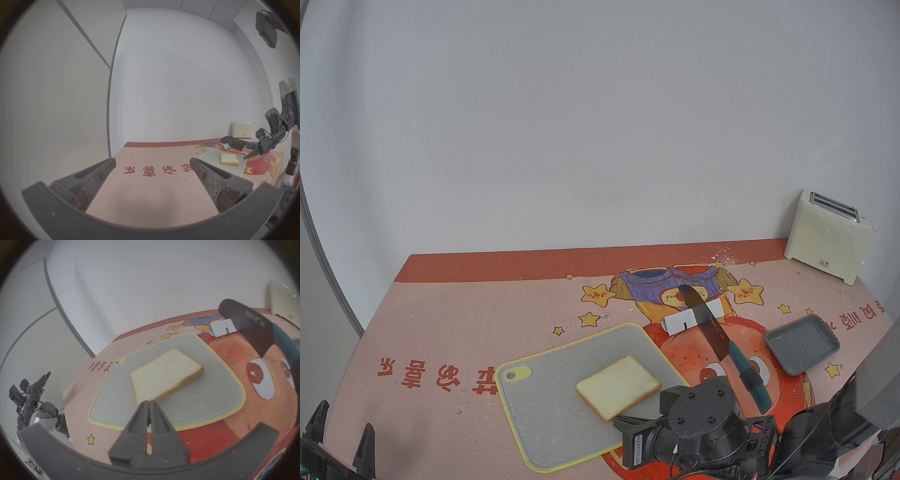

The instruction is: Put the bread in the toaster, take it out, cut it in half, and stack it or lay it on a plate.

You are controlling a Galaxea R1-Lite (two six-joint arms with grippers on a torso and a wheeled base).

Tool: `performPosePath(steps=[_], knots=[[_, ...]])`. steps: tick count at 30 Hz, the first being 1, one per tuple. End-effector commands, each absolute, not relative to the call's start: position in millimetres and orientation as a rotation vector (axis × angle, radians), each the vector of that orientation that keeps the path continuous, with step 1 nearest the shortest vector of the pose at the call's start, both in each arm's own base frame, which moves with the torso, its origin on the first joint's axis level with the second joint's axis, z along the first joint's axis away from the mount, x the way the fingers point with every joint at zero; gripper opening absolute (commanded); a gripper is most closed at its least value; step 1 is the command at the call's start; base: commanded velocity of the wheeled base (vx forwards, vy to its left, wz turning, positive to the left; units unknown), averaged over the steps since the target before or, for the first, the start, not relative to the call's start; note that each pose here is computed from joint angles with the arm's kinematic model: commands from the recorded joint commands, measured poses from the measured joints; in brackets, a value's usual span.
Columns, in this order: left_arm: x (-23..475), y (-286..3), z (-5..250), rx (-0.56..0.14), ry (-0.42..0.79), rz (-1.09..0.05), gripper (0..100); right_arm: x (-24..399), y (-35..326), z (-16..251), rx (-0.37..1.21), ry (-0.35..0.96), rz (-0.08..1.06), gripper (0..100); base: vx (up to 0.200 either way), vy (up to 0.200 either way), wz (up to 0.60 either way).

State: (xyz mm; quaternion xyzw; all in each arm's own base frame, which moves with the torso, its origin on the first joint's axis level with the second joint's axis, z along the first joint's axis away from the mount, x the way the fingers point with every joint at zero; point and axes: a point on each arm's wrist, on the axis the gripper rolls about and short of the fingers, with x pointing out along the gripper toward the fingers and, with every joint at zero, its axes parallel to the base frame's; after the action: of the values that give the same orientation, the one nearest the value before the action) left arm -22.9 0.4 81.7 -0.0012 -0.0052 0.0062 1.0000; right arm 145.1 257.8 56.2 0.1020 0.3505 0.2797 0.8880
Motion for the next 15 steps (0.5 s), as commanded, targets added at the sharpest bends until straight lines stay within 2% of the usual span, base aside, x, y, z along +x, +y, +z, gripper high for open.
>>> performPosePath(steps=[1, 10, 12, 15], knots=[[-22.3, 0.4, 76.6, -0.002, -0.003, 0.014, 100, 147.8, 263.2, 55.8, 0.217, 0.722, 0.585, 0, 0.0, 0.0, 0.0], [-22.3, 0.4, 76.6, -0.003, -0.003, 0.014, 100, 152.9, 274.7, 55.6, 0.238, 0.703, 0.597, 0, 0.0, 0.0, 0.0], [-22.3, 0.4, 76.6, -0.003, -0.003, 0.014, 100, 151.1, 274.4, 63.6, 0.263, 0.678, 0.615, 0, 0.0, 0.0, 0.0], [-22.3, 0.4, 76.6, -0.003, -0.003, 0.014, 100, 148.4, 263.3, 89.7, 0.32, 0.623, 0.632, 0, 0.0, 0.0, 0.0]])
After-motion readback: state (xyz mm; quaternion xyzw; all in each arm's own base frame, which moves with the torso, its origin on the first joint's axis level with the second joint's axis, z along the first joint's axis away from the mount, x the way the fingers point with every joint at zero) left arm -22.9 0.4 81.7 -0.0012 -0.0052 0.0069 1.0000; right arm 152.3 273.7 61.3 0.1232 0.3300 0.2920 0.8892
